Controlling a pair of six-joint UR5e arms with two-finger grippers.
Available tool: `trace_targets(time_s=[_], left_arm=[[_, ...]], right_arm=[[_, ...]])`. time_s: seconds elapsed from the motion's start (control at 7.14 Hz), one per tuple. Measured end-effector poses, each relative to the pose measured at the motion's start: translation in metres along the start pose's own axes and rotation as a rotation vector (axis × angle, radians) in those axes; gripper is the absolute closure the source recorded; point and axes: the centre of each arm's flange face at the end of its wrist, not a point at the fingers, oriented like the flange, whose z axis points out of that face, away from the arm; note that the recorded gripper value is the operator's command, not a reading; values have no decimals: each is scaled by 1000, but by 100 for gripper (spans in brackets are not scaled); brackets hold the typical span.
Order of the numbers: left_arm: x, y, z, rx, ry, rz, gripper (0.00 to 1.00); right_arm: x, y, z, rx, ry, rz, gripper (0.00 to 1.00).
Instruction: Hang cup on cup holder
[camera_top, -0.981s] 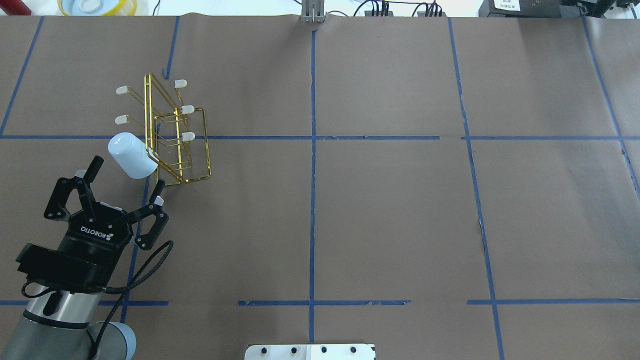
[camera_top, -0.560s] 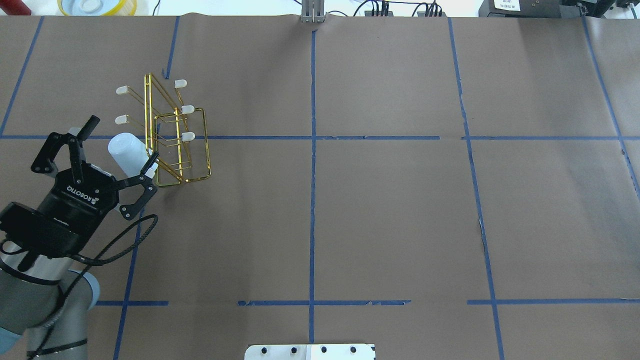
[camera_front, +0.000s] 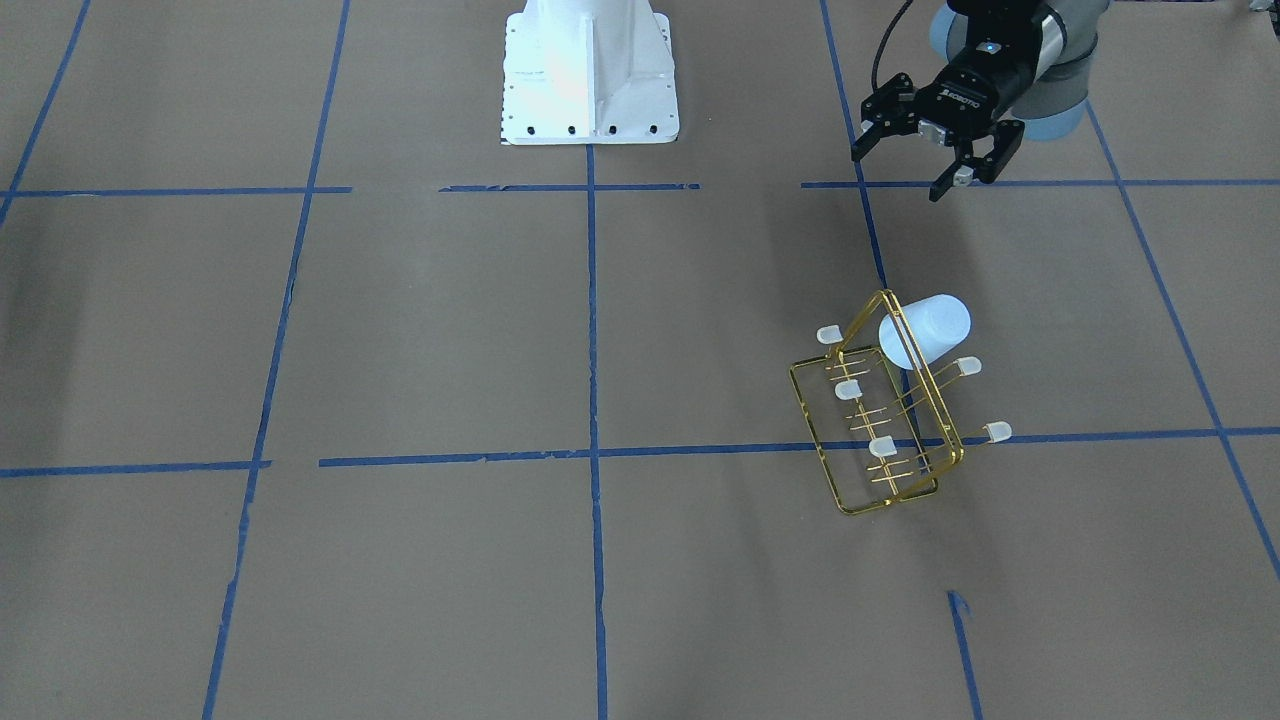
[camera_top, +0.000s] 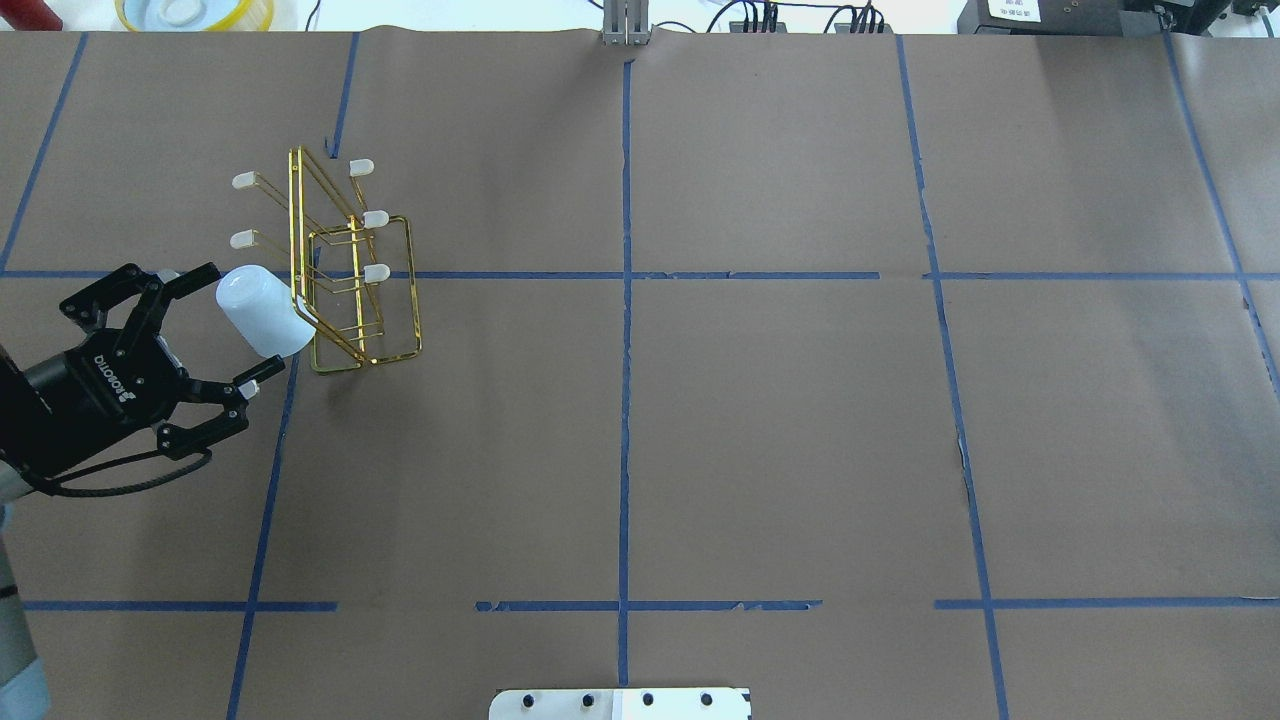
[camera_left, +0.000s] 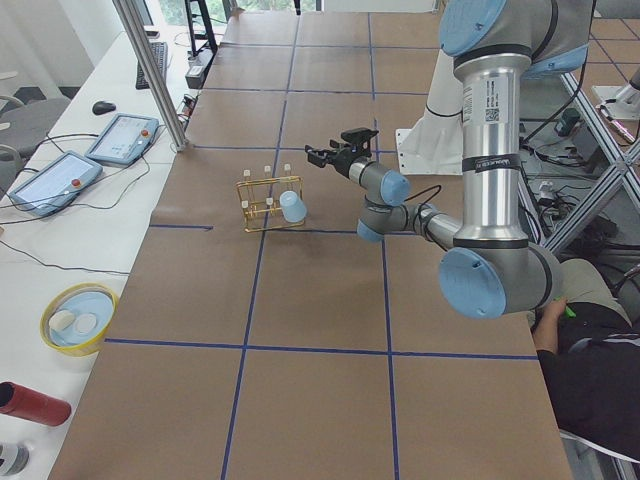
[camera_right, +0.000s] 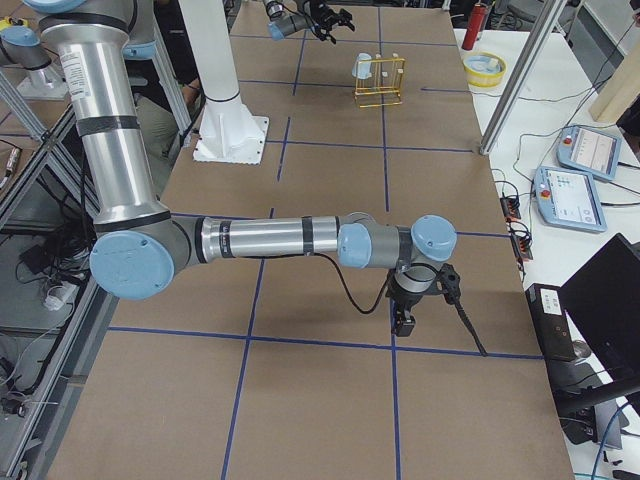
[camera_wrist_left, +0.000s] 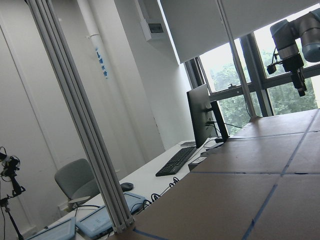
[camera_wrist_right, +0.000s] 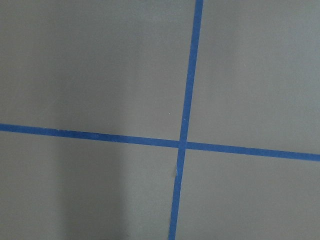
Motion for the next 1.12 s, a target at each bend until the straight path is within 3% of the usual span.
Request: trace_targets(time_s=[0.28,0.84,1.12], left_arm=[[-58,4,-11,-182,18,-63,0],[-198,43,-50,-595,-215,-272,0],[-250,44,-86,-756,-266,-418,0]], right_arm=[[0,0,0,1,0,0,0],[0,0,-1,1,0,0,0],[0,0,0,1,0,1,0]])
